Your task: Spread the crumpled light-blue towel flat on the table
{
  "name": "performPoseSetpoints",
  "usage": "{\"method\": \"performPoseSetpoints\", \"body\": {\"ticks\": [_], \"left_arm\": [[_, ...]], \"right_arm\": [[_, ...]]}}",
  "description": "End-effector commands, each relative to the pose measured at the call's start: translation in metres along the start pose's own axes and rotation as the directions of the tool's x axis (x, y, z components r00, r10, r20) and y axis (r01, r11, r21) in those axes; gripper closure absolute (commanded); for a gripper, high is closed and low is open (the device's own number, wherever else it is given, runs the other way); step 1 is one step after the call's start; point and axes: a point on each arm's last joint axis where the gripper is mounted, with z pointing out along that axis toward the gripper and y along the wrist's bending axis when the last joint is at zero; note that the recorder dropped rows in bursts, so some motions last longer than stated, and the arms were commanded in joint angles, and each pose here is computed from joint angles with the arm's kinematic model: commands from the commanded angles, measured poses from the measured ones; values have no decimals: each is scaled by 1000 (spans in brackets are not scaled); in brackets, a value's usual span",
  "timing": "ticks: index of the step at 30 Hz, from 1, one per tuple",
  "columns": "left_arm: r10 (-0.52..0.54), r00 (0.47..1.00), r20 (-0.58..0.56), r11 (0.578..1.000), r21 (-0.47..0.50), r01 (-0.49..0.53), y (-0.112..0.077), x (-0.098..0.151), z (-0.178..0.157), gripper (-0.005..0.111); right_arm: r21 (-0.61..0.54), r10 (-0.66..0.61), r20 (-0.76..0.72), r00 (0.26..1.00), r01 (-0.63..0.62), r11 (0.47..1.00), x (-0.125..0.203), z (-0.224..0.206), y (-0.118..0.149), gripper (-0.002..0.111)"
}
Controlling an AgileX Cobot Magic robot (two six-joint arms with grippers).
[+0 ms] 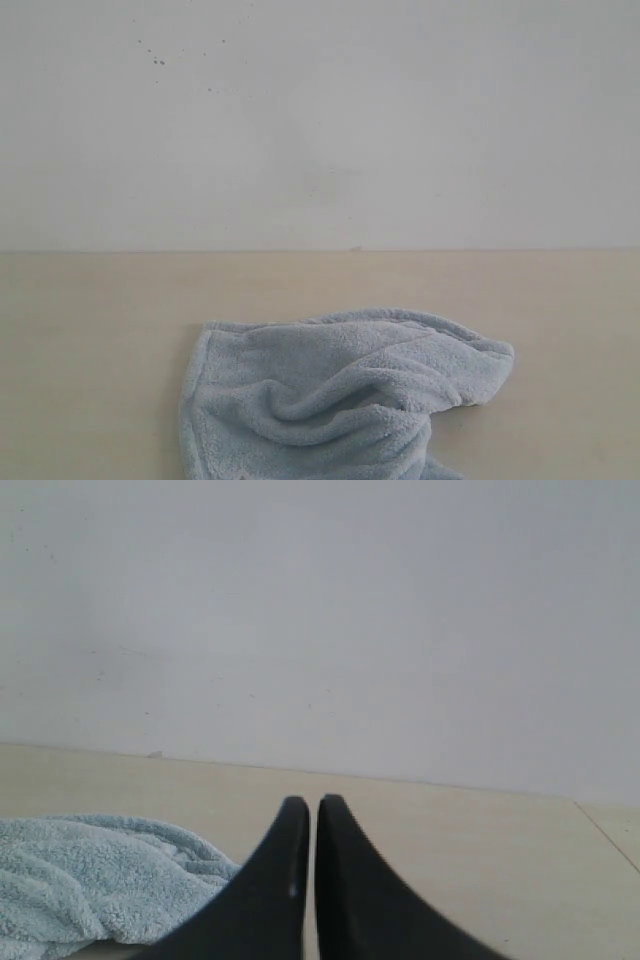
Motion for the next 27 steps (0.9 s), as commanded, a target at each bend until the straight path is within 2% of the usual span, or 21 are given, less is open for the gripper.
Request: {"method": "performPoseSetpoints", "body": {"ticks": [1, 3, 5, 9, 11, 13, 17, 19, 22, 24, 27], "left_arm": [[211, 966, -151, 974, 114, -195, -22, -9, 26, 103], [300, 934, -196, 949, 159, -272, -24, -11, 47, 103], [301, 923, -241, 949, 168, -265, -23, -12, 70, 103], [315, 878, -360, 948, 158, -276, -6, -2, 121, 103], [344, 843, -413, 937, 205, -281, 0, 7, 143, 103], [320, 828, -460, 943, 239, -231, 10, 20, 167, 103], [259, 800, -541, 958, 251, -140, 40, 54, 207, 103], [260, 751, -607, 957, 264, -118, 60, 76, 224, 103], [190, 690, -699, 974, 224, -41, 88, 108, 245, 101], [145, 650, -746, 982, 190, -1, 107, 130, 259, 93], [95, 609, -788, 988, 149, 39, 132, 155, 278, 75]], "right_arm": [[-3, -2, 8, 1000, 2, 1000, 0, 0, 0, 106], [-3, -2, 8, 1000, 2, 1000, 0, 0, 0, 106], [-3, -2, 8, 1000, 2, 1000, 0, 0, 0, 106], [-3, -2, 8, 1000, 2, 1000, 0, 0, 0, 106], [-3, -2, 8, 1000, 2, 1000, 0, 0, 0, 106], [-3, -5, 9, 1000, 5, 1000, 0, 0, 0, 106], [-3, -5, 39, 999, 5, 1000, -2, 0, 0, 106], [-3, -5, 44, 999, 5, 1000, -3, 0, 0, 106], [-3, -5, 42, 999, 5, 1000, -3, 0, 0, 106], [-3, -5, 42, 999, 5, 1000, -3, 0, 0, 106], [-3, -5, 38, 999, 5, 1000, -2, 0, 0, 106]]}}
